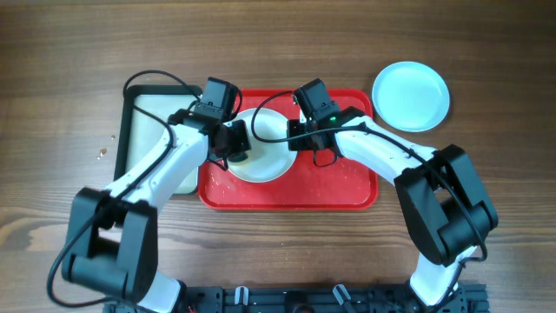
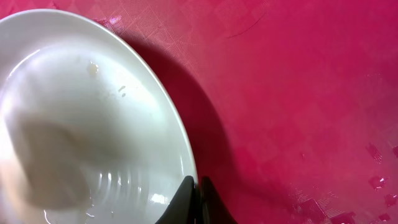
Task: Clean dirty plates on tray and stack at the side
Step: 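Scrub the white plate with the sponge in the left gripper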
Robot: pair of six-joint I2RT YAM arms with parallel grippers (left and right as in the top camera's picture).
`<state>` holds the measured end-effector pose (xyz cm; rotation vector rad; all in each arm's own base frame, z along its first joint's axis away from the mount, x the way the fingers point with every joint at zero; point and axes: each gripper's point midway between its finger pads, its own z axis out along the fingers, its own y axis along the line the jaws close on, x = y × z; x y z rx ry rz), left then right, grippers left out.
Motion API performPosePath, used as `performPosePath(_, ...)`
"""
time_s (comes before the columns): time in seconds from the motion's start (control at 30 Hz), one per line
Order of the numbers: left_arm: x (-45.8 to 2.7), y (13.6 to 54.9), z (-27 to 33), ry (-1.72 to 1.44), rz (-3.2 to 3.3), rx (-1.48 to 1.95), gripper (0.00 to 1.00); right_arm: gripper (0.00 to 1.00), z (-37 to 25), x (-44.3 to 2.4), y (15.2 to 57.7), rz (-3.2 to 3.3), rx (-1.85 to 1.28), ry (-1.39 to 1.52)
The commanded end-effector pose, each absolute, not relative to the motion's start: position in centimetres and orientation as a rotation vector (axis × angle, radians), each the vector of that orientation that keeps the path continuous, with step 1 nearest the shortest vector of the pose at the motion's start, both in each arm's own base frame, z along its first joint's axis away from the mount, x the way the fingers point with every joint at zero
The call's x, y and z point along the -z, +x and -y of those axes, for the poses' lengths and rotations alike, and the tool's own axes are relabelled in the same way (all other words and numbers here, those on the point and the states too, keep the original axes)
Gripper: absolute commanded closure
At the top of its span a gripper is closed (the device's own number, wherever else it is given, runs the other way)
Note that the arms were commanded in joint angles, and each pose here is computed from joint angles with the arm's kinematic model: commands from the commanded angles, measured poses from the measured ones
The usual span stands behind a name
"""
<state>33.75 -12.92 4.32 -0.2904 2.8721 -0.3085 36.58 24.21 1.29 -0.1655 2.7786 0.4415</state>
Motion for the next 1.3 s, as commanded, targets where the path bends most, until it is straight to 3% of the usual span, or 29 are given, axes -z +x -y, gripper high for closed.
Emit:
performPosePath(0.0, -1.6, 32.8, 12.2, -0.287, -2.951, 0.234, 0.96, 0.96, -24.4, -0.5, 36.0, -2.805, -0.441, -0.168)
performPosePath(0.3, 2.2, 30.9, 13.3, -0.293, -3.094, 0.289, 0.96, 0.96, -24.4, -0.5, 36.0, -2.803, -0.443, -0.168)
performPosePath(0.6, 1.0, 31.5, 18.3, -0.176, -3.040, 0.598, 0.96, 0.96, -24.4, -0.5, 36.0, -2.803, -0.443, -0.168)
performPosePath(0.9, 0.5, 31.7, 21.8, -0.031, -2.973, 0.657, 0.96, 0.96, -24.4, -0.5, 36.0, -2.802, -0.443, -0.168)
performPosePath(1.27, -4.7, 34.6, 17.5, -0.139, -2.861, 0.467, 0.96, 0.96, -24.4, -0.5, 36.0, -2.802, -0.443, -0.168)
